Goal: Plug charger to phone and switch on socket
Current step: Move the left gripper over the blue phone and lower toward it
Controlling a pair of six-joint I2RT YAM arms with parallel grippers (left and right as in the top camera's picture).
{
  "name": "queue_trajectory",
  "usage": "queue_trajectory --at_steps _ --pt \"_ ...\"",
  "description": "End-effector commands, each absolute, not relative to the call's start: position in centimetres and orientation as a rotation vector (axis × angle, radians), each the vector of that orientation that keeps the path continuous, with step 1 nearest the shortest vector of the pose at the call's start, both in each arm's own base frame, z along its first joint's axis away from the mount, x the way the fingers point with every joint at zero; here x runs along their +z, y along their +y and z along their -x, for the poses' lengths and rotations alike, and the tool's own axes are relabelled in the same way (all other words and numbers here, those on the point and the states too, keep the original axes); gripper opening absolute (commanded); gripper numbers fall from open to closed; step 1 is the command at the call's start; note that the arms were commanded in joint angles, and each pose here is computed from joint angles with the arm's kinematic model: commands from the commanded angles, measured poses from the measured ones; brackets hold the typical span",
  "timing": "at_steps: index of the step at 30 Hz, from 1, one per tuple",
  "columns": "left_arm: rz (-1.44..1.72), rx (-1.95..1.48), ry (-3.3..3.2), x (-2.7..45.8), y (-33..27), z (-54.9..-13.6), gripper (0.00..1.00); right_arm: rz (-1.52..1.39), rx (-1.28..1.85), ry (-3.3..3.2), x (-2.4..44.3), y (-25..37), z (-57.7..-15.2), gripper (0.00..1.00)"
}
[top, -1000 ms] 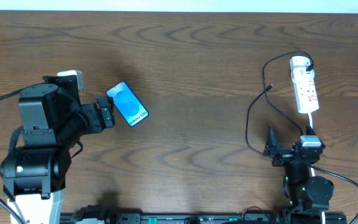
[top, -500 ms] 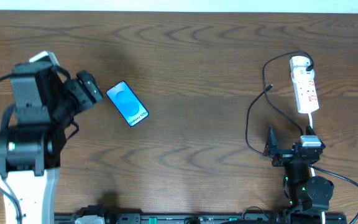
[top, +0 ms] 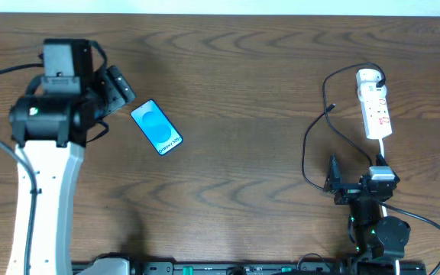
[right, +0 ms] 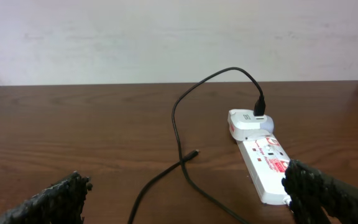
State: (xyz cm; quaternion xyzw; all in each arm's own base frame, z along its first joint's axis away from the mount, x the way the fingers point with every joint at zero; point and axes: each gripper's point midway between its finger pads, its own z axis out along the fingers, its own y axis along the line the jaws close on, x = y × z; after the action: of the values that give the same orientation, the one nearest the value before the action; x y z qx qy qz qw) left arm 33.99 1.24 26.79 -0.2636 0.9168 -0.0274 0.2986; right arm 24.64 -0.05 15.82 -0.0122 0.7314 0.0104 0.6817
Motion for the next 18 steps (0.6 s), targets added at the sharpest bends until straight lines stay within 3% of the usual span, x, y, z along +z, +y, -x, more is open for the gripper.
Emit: queue_trajectory --at_steps 1,18 --pt "0.758 -0.049 2.481 25.1 0.5 -34.8 0.92 0.039 0.017 1.640 15.8 0.0 -24.6 0.99" --pt "0.863 0.074 2.780 13.3 -4.0 -37.1 0.93 0.039 0.017 1.640 15.8 0.0 -24.6 0.99"
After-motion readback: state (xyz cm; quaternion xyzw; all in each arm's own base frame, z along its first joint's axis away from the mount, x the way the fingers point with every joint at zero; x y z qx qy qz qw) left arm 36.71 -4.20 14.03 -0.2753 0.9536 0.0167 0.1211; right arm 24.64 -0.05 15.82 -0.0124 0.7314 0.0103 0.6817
